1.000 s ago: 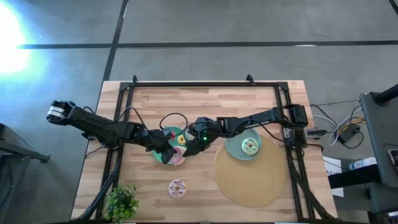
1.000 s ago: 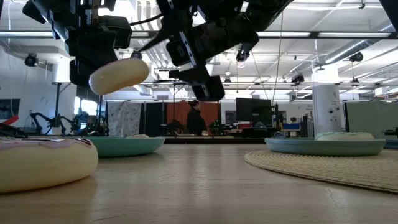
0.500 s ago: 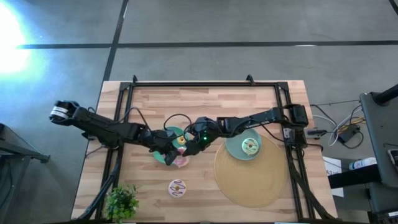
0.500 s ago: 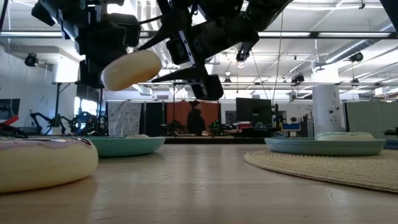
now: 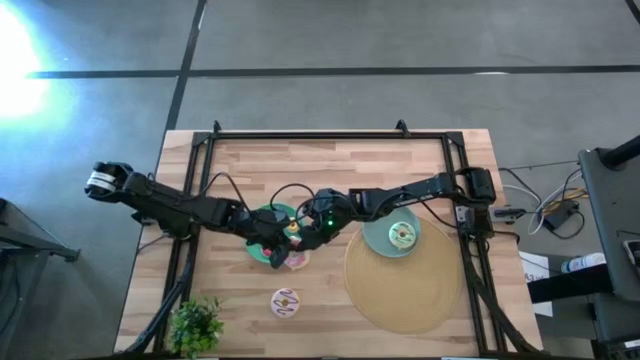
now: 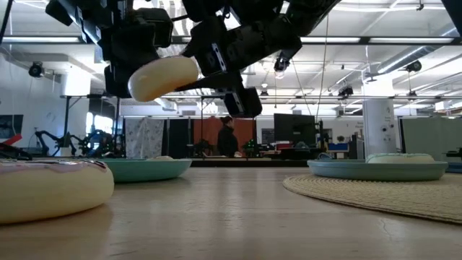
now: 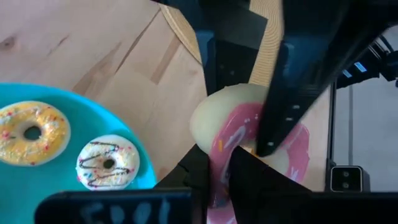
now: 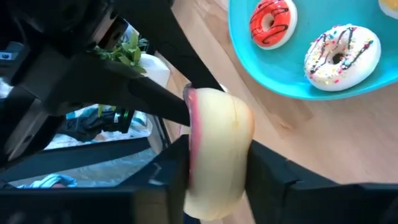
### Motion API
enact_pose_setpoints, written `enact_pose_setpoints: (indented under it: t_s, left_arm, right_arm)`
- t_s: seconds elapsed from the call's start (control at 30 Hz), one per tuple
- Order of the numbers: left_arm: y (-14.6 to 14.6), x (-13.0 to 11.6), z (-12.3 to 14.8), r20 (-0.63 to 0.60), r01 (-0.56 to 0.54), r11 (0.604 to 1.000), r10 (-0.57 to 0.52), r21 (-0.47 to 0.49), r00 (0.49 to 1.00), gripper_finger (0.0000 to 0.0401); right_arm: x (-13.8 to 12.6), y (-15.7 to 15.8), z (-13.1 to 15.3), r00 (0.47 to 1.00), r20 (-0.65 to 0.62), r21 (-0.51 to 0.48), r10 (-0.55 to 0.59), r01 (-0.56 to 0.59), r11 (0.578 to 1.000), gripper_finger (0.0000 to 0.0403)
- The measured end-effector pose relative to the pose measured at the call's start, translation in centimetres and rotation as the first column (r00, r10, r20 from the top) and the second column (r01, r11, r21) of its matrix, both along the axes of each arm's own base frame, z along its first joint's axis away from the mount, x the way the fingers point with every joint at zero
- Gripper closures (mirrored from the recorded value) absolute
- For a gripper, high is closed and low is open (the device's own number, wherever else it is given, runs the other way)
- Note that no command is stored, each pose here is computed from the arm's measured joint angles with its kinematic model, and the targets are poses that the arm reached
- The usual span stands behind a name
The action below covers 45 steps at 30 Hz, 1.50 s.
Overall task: Pick & Place donuts
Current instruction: Put the large pink donut on the gray plate
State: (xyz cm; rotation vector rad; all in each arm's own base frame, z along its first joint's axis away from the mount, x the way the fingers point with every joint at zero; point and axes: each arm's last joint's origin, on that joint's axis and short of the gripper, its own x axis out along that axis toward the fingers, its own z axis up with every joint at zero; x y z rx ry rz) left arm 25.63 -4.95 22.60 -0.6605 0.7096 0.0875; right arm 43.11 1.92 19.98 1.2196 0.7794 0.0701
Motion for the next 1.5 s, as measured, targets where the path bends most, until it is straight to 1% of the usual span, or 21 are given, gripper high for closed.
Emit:
enact_pose_setpoints:
  t_s: [0.17,0.3,0.47,0.57,0.7,0.77,0.83,0.9,0.97,1.03,1.13,1.23,1.33,1.4,1.5]
  left_arm:
    - [0.0,-0.1,-0.2,-0.004,-0.019,1.0,0.019,-0.007,1.0,0.0356]
    - [0.1,-0.1,-0.3,-0.01,-0.024,1.0,0.024,0.005,1.0,0.0327]
    - [0.2,-0.4,-0.4,-0.032,-0.022,0.998,0.024,0.061,0.999,0.0275]
    - [0.3,-0.5,-0.3,-0.033,-0.033,0.997,0.036,0.072,0.999,0.0244]
    - [0.4,-0.8,0.1,-0.02,-0.042,0.995,0.044,0.088,0.999,0.0216]
    - [0.5,-1.3,0.2,-0.043,-0.04,0.994,0.045,0.101,0.998,0.0207]
    - [0.6,-1.9,0.2,-0.08,-0.03,0.993,0.04,0.117,0.996,0.0203]
    - [0.7,-2.8,0.3,-0.128,-0.023,0.992,0.04,0.127,0.991,0.0202]
    - [0.9,-3.5,0.4,-0.158,-0.022,0.99,0.044,0.138,0.986,0.0202]
    - [1.0,-4.1,0.5,-0.178,-0.021,0.989,0.047,0.144,0.983,0.0201]
    - [1.1,-4.4,0.8,-0.166,-0.037,0.987,0.064,0.159,0.984,0.0201]
    - [1.2,-4.5,1.0,-0.158,-0.042,0.986,0.068,0.16,0.985,0.0201]
    - [1.1,-4.5,0.9,-0.161,-0.047,0.987,0.072,0.155,0.984,0.0201]
    - [1.1,-4.5,0.9,-0.163,-0.053,0.987,0.077,0.15,0.984,0.0201]
    - [1.1,-4.5,0.9,-0.163,-0.054,0.987,0.078,0.149,0.984,0.0201]
  right_arm:
    - [-0.1,0.0,-0.1,1.0,-0.009,-0.004,0.001,-0.001,1.0,0.0338]
    - [-0.1,0.0,-0.1,1.0,-0.01,-0.011,0.004,-0.004,1.0,0.0368]
    - [-0.4,-0.2,-0.4,0.998,-0.057,-0.019,0.0,-0.001,1.0,0.0373]
    - [-0.4,-0.2,-0.5,0.998,-0.061,-0.021,0.0,-0.001,1.0,0.0373]
    - [-0.5,-0.4,-0.3,0.998,-0.059,-0.027,-0.001,0.0,1.0,0.0373]
    - [-1.1,-0.8,0.3,0.997,-0.08,-0.063,-0.018,0.013,0.998,0.0374]
    - [-2.3,-1.4,1.4,0.99,-0.131,-0.133,-0.045,0.027,0.991,0.0374]
    - [-4.1,-2.3,2.4,0.974,-0.217,-0.222,-0.068,0.019,0.975,0.0374]
    - [-6.3,-3.2,3.2,0.939,-0.329,-0.308,-0.1,-0.006,0.951,0.0374]
    - [-8.6,-4.3,3.8,0.898,-0.42,-0.364,-0.132,-0.034,0.931,0.0374]
    - [-11.9,-6.1,3.9,0.844,-0.51,-0.372,-0.166,-0.042,0.927,0.0374]
    - [-15.3,-7.7,2.7,0.797,-0.56,-0.364,-0.225,0.006,0.931,0.0374]
    - [-18.5,-8.9,1.4,0.763,-0.587,-0.343,-0.27,0.067,0.937,0.0374]
    - [-19.9,-9.2,0.8,0.762,-0.577,-0.342,-0.295,0.102,0.934,0.0374]
    - [-21.1,-9.5,0.3,0.786,-0.517,-0.349,-0.338,0.167,0.922,0.0374]
